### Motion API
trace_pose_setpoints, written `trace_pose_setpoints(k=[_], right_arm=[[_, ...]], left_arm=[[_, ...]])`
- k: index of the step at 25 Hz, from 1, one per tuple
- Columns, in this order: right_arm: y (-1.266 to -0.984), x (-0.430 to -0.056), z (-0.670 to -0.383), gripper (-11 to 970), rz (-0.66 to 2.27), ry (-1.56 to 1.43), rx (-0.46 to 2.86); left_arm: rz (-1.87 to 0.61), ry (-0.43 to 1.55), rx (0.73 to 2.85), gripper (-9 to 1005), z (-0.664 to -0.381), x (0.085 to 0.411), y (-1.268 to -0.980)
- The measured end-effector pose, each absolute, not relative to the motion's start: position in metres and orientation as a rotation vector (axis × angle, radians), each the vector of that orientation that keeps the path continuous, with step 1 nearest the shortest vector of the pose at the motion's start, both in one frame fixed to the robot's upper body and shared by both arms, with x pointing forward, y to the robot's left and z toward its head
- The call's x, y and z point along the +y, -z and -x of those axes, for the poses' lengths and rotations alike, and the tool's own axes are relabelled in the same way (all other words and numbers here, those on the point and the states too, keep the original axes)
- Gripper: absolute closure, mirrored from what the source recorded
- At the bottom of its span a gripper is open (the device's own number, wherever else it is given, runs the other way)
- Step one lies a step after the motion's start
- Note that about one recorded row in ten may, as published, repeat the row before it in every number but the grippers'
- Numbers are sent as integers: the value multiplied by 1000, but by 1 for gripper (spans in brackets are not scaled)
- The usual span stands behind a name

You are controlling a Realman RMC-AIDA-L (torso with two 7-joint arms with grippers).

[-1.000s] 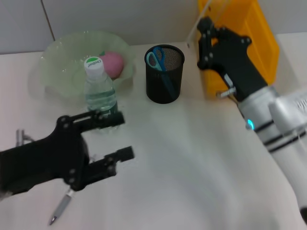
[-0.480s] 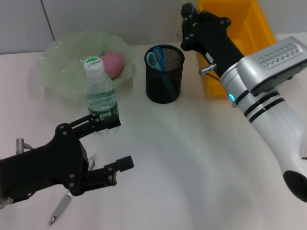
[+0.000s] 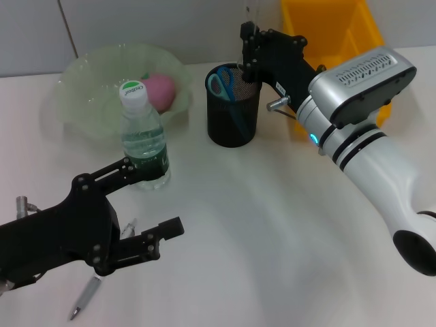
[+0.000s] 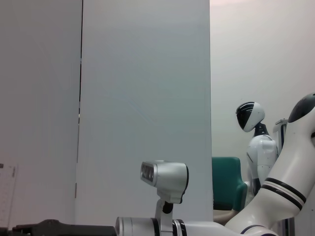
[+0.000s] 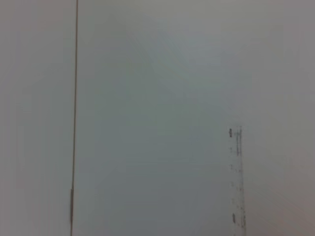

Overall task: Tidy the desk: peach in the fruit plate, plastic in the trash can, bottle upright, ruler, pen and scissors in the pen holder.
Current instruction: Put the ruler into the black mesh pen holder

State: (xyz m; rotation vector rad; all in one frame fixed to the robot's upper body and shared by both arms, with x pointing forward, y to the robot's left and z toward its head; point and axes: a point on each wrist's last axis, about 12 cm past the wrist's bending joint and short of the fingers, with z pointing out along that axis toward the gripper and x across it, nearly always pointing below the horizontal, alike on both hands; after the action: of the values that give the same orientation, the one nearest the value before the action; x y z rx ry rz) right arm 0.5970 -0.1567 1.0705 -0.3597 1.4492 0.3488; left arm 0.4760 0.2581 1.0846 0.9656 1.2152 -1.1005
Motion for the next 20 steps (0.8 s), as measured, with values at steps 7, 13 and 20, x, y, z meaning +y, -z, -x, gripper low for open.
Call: trace_pose_setpoints(k=[7, 13, 20], right_arm=[[-1066, -157, -599, 949, 366, -338, 1497], [-1062, -159, -600, 949, 357, -329, 1529], [-1059, -158, -602, 950, 368, -322, 1564]], left_arm=[[-964, 1099, 1217, 209, -475, 258, -1083], [-962, 1100, 1219, 209, -475, 258, -1083], [-964, 1100, 1216, 209, -475, 258, -1083]])
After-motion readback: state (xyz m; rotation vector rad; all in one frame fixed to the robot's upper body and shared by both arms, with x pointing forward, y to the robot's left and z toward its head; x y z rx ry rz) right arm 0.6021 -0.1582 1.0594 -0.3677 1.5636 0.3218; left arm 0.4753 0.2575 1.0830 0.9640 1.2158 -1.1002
